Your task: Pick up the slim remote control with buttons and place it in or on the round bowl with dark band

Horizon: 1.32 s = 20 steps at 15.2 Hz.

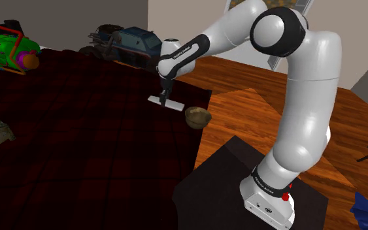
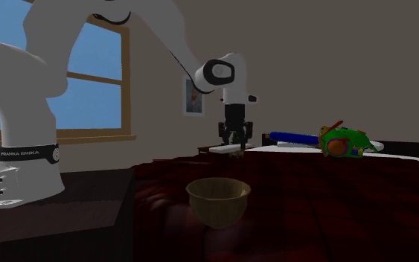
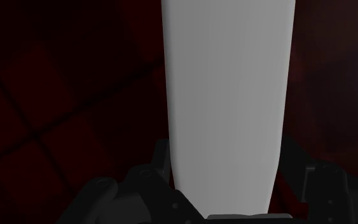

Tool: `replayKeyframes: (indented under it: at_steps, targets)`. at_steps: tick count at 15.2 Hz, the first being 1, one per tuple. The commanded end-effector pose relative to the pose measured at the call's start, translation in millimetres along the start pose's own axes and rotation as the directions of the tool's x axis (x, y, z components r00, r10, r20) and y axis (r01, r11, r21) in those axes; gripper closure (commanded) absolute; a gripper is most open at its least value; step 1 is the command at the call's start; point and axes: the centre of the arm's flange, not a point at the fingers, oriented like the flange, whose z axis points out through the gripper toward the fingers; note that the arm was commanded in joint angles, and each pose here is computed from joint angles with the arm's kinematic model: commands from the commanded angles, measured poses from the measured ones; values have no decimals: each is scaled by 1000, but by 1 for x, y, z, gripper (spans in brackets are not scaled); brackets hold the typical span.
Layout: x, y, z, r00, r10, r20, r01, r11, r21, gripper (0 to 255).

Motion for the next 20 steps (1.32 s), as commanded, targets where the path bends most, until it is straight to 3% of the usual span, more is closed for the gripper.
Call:
replayKeyframes:
  at_steps: [1,15,20]
  targets:
    - [-26,12,0,1000,-1,-1,1,1000,0,255]
    - [-198,88,1,1000,-1,-1,1,1000,0,255]
    - [-198,88,27,1000,-1,-1,1,1000,0,255]
